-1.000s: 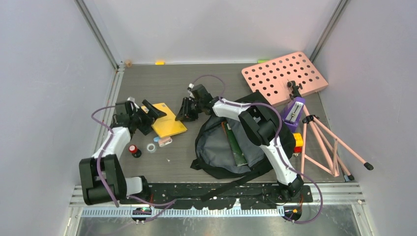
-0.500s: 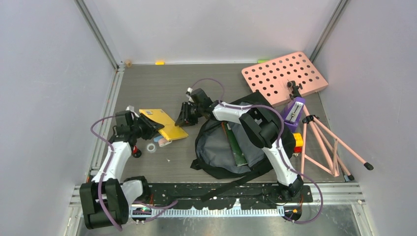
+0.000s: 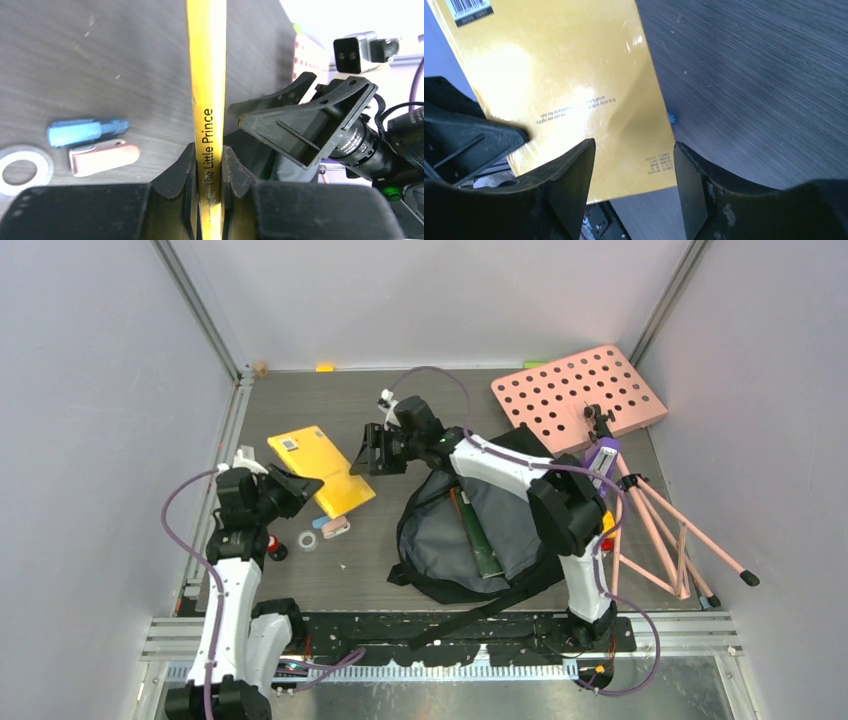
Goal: Pack the student bag
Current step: Pick up the book from the center of the board.
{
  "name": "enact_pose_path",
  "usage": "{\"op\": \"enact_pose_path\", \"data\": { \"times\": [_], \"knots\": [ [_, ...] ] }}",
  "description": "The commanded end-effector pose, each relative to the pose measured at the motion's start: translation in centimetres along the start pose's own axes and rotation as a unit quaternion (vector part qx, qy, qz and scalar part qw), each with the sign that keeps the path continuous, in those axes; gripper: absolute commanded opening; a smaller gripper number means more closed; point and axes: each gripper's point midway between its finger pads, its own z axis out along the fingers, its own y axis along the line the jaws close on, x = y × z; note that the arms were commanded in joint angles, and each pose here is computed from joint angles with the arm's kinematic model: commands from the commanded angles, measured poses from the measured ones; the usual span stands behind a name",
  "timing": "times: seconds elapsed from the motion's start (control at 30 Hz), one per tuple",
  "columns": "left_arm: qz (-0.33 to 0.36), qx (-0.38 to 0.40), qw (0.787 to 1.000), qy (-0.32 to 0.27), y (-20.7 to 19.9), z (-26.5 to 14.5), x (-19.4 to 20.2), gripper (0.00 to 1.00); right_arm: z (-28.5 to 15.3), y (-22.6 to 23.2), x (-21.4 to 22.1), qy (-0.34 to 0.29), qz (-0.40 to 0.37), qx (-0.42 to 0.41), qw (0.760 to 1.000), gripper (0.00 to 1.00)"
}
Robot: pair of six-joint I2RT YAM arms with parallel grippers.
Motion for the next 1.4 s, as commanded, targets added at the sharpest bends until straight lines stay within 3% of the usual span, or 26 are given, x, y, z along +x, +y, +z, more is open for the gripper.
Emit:
{"op": "enact_pose_path", "data": {
  "times": [0.0,0.27,0.5,0.87,0.93,1.0,1.03,1.07,1.1,1.17,1.23,1.3,1.37],
  "knots": [
    [0.119,0.161,0.977,-0.071,-9.5,-4.4,-3.6,0.0,-6.2,4.5,-3.6,-0.056,-0.056,-0.038,0.996,0.66],
    [0.231,0.352,0.905,-0.063,-17.9,-11.5,-1.9,0.0,-16.7,8.0,-6.1,-0.116,-0.085,-0.119,0.982,0.76],
    [0.27,0.451,0.85,-0.021,-21.9,-16.8,0.3,0.0,-20.6,11.2,-4.9,-0.1,-0.128,-0.183,0.97,0.77],
    [0.268,0.466,0.843,0.02,-22.1,-17.1,1.7,0.0,-23.9,17.1,-3.3,-0.109,-0.173,-0.301,0.932,0.76],
    [0.264,0.467,0.844,0.022,-22.1,-17.0,1.7,0.0,-24.1,18.2,-2.9,-0.102,-0.169,-0.32,0.927,0.72],
    [0.261,0.465,0.845,0.024,-22.0,-16.9,1.7,0.0,-24.4,18.8,-2.8,-0.101,-0.174,-0.331,0.922,0.6],
    [0.259,0.465,0.846,0.026,-21.9,-16.8,1.8,0.0,-24.5,19.1,-2.6,-0.098,-0.174,-0.335,0.921,0.44],
    [0.256,0.464,0.847,0.031,-21.9,-16.7,1.8,0.0,-24.7,19.3,-2.7,-0.1,-0.175,-0.337,0.92,0.35],
    [0.252,0.462,0.85,0.036,-21.8,-16.5,1.8,0.08,-24.8,19.4,-2.7,-0.101,-0.176,-0.337,0.919,0.19],
    [0.243,0.458,0.854,0.047,-21.7,-16.2,1.9,0.47,-25.1,19.6,-2.6,-0.105,-0.177,-0.339,0.918,0.04],
    [0.234,0.454,0.858,0.051,-21.5,-15.7,1.7,0.69,-25.5,19.9,-2.5,-0.106,-0.18,-0.345,0.915,0.01],
    [0.228,0.449,0.863,0.053,-21.3,-15.1,1.6,0.79,-25.8,20.2,-2.3,-0.104,-0.181,-0.35,0.913,0.0],
    [0.223,0.445,0.866,0.055,-21.2,-14.5,1.4,0.8,-25.8,20.3,-2.1,-0.1,-0.182,-0.353,0.912,0.01]
  ]
}}
